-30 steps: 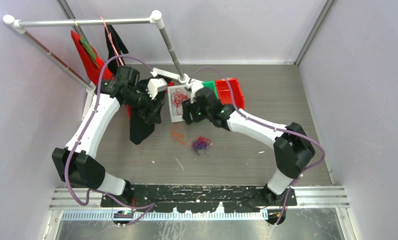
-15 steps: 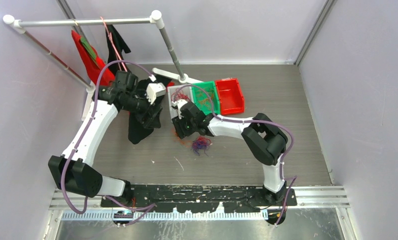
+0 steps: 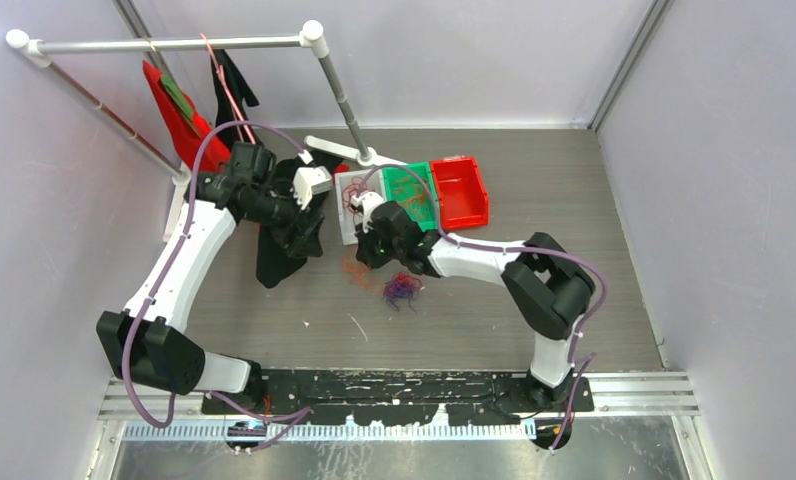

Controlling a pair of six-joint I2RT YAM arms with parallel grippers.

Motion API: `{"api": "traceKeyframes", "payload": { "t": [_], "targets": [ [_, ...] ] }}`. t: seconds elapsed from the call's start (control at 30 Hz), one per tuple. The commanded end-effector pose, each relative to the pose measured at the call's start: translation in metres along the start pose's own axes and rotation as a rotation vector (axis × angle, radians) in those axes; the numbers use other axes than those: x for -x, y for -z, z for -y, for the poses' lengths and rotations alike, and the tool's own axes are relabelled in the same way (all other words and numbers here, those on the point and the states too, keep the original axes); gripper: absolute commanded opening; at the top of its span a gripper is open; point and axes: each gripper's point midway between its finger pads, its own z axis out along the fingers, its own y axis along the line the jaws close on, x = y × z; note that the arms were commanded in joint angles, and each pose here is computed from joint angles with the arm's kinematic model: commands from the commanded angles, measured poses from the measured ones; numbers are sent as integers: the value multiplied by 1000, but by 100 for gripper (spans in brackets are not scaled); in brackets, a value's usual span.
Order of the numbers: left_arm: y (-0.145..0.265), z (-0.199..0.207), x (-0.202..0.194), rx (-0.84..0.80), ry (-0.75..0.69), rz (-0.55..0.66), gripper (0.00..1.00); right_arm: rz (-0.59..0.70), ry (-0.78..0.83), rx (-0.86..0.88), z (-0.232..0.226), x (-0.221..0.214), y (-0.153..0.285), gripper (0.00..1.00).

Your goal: Untangle the cables

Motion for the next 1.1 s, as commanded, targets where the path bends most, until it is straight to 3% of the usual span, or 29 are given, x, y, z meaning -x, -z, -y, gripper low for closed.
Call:
{"api": "traceKeyframes", "payload": {
  "t": [0.0, 0.07, 0.13, 0.17, 0.23, 0.37, 0.47, 0.57, 0.77, 1.07],
  "targets": [
    [3, 12, 2, -47, -41, 37, 70, 213, -52, 96, -18, 66, 41, 1],
    [3, 11, 2, -46, -41, 28, 69, 209, -64, 62, -10, 65, 43, 3],
    [4, 11, 2, -53, -33, 23, 68, 172, -74, 4, 1, 55, 37, 34],
    [4, 13, 3, -59, -33, 27, 67, 147, -78, -13, 5, 50, 33, 41],
    [3, 15, 4, -70, -27, 34, 66, 103, -97, -11, 9, 40, 23, 50],
    [4, 14, 10, -54, -19, 60, 64, 48, -160, 44, 12, 25, 2, 55],
    [8, 13, 18, -37, -31, 92, 62, 26, -192, 110, 10, 21, -9, 54],
    [10, 14, 19, -42, -24, 88, 61, 22, -236, 170, 5, 21, -17, 45],
    [10, 13, 14, -38, -23, 59, 56, 103, -280, 229, -2, 44, -7, 3],
    [19, 17, 29, -45, -27, 102, 53, 236, -257, 429, -46, 96, 72, 1]
  ]
}}
